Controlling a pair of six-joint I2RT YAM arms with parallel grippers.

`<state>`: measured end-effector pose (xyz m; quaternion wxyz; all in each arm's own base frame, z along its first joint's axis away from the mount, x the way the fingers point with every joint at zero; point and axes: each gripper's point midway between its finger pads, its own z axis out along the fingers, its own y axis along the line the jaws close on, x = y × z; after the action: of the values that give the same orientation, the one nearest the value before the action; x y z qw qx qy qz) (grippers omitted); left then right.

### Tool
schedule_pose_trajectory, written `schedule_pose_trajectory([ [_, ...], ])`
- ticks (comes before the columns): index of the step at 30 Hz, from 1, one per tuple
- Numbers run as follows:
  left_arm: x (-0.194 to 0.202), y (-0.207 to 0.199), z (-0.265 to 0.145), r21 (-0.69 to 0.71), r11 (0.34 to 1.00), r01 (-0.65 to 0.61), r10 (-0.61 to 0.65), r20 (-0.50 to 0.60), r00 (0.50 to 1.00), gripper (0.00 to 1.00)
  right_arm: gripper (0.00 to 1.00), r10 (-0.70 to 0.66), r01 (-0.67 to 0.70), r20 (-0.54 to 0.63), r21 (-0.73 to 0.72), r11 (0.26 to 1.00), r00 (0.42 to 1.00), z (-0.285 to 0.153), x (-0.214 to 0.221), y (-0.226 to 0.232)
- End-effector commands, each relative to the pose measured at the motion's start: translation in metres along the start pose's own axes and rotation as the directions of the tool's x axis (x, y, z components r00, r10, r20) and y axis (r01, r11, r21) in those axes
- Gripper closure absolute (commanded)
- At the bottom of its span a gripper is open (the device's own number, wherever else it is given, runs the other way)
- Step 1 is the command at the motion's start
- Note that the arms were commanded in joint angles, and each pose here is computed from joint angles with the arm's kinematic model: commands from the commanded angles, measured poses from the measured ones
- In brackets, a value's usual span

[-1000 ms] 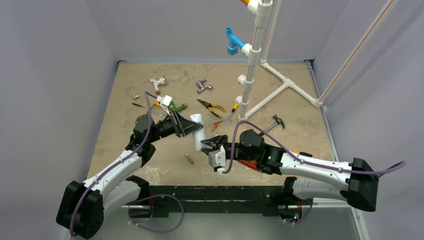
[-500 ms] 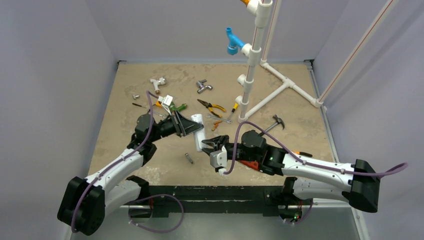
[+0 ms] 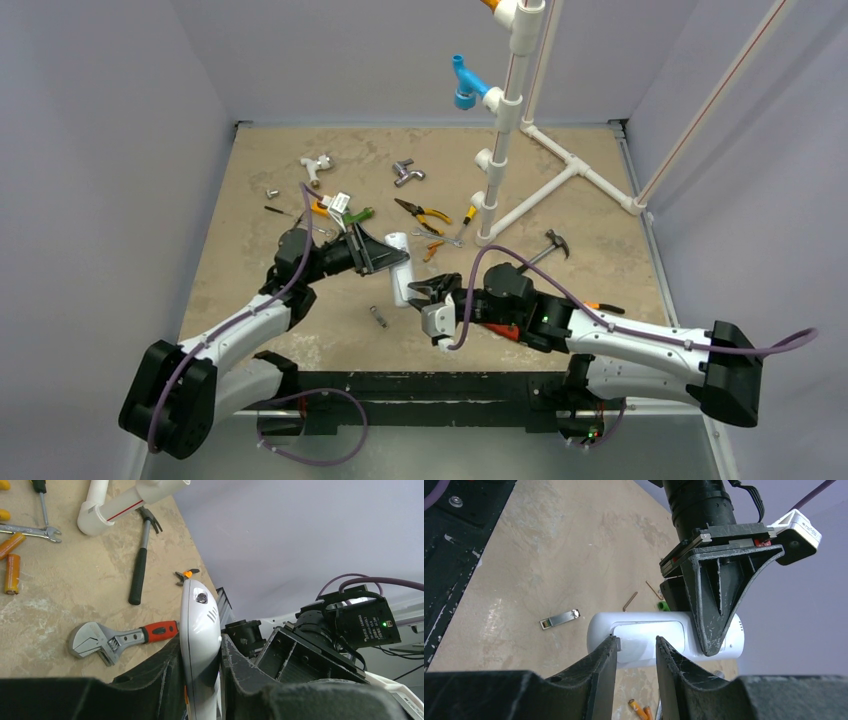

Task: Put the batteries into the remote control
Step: Remove the battery cover from the remote control.

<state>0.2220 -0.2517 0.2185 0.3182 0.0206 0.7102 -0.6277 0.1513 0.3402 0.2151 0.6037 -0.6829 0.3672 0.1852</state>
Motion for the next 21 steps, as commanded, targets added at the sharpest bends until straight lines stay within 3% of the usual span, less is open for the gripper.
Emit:
schedule_pose_trajectory([
  [1, 0.006, -0.007, -0.003, 0.054, 0.998, -0.016, 0.017, -0.023, 1.000, 1.00, 0.68, -0.014, 0.015, -0.021, 0.065, 0.998, 1.000, -0.008, 0.001, -0.013],
  [12, 0.005, -0.003, 0.001, 0.065, 0.998, 0.020, -0.019, -0.018, 1.000, 1.00, 0.67, 0.001, 0.001, -0.042, 0.042, 0.999, 0.999, -0.005, 0.011, -0.004],
  [21, 0.007, 0.001, 0.002, 0.074, 0.996, 0.043, -0.042, -0.014, 0.999, 1.00, 0.56, 0.012, -0.011, -0.044, 0.033, 0.999, 0.999, -0.005, 0.013, -0.001],
])
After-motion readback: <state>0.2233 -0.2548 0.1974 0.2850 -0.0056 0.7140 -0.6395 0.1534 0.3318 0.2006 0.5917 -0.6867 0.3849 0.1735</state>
